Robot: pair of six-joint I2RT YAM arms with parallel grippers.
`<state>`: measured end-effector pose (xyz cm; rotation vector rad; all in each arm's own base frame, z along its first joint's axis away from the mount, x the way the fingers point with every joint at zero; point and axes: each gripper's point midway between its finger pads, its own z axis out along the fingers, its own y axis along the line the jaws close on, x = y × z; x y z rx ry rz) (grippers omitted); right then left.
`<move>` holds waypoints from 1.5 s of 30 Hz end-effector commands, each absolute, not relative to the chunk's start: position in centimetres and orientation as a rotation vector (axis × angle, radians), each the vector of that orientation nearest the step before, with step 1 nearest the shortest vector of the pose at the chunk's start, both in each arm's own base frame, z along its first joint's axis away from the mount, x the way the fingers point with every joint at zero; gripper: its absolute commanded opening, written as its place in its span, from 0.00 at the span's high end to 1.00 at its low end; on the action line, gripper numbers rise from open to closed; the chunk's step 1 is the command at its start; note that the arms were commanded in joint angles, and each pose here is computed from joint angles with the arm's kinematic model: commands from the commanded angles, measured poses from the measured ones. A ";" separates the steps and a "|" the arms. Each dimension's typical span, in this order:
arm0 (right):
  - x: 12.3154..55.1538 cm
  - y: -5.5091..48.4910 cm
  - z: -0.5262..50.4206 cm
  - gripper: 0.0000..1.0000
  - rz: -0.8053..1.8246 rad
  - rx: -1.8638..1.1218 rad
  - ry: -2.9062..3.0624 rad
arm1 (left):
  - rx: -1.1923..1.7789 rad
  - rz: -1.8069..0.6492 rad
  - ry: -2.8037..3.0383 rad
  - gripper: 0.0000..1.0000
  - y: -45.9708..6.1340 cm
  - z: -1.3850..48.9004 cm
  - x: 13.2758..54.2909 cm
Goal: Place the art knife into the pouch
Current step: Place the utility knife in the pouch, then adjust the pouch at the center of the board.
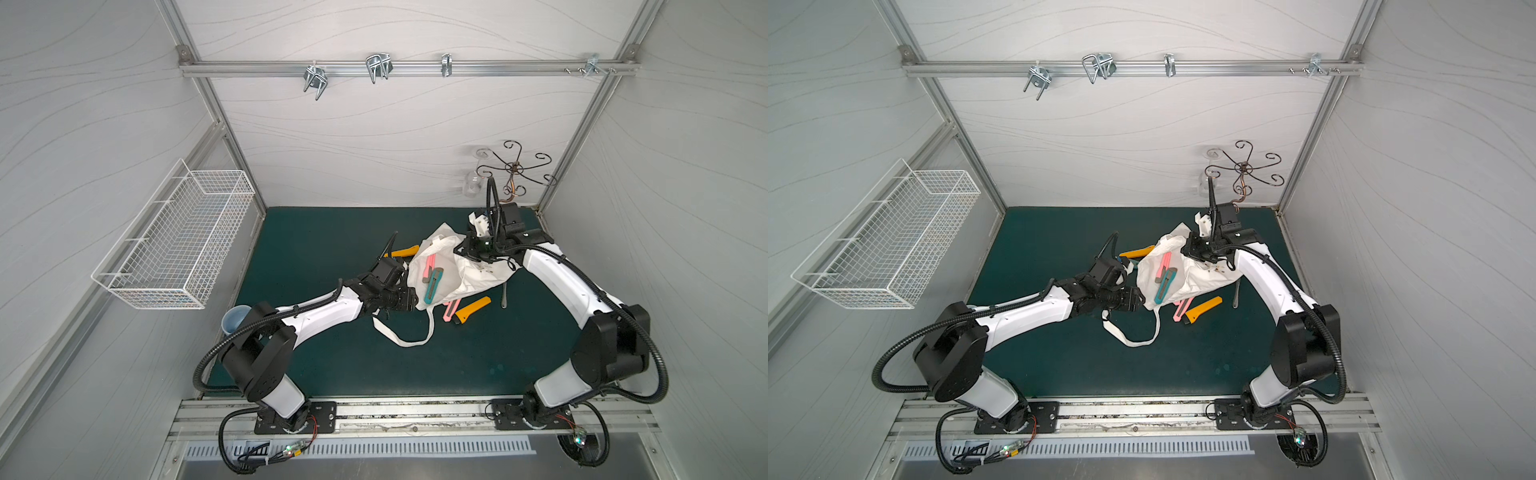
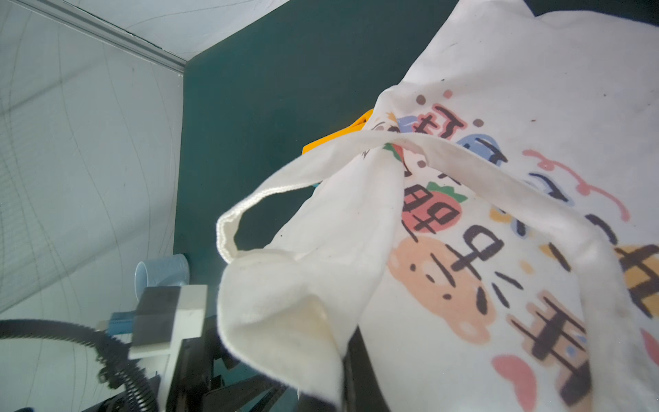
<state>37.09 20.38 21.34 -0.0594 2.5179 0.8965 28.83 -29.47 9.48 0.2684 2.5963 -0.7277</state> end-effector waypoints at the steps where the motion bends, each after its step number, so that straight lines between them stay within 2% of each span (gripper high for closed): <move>1: 36.7 21.0 22.8 1.00 0.961 -0.078 2.507 | 0.225 -0.868 2.494 0.34 -32.1 10.9 30.2; 7: 36.7 21.4 23.5 1.00 0.979 -0.087 2.500 | 0.180 -0.951 2.469 0.34 -34.1 9.1 31.2; 12: 36.6 21.7 24.1 1.00 0.989 -0.103 2.496 | 0.166 -0.929 2.519 0.35 -34.6 6.5 30.9; 18: 36.4 21.8 24.5 1.00 0.995 -0.110 2.485 | 0.156 -0.923 2.522 0.36 -34.4 5.5 30.5; 19: 36.4 21.9 24.5 1.00 0.994 -0.113 2.486 | 0.161 -0.932 2.511 0.39 -34.7 5.6 30.6; 21: 36.4 22.0 24.5 1.00 0.995 -0.116 2.489 | 0.173 -0.944 2.494 0.52 -35.3 6.1 30.9; 22: 36.3 22.1 24.4 1.00 0.993 -0.120 2.491 | 0.178 -0.947 2.489 0.67 -35.6 6.3 31.1; 23: 36.3 22.0 24.5 1.00 0.986 -0.121 2.490 | 0.184 -0.954 2.484 0.87 -35.9 6.6 31.3; 24: 36.2 22.0 24.5 1.00 0.981 -0.124 2.491 | 0.189 -0.952 2.485 1.00 -36.0 6.8 31.5; 28: 36.2 21.5 24.6 1.00 0.936 -0.137 2.496 | 0.206 -0.926 2.460 1.00 -35.6 8.7 31.5; 33: 36.0 20.6 25.1 1.00 0.855 -0.160 2.493 | 0.193 -0.867 2.385 1.00 -32.3 14.4 31.6; 40: 34.6 19.8 28.3 1.00 0.700 -0.228 2.437 | 0.137 -0.844 2.160 1.00 -25.2 28.0 31.6; 45: 32.5 21.1 30.0 1.00 0.692 -0.310 2.401 | 0.117 -0.854 2.040 1.00 -21.5 35.7 29.8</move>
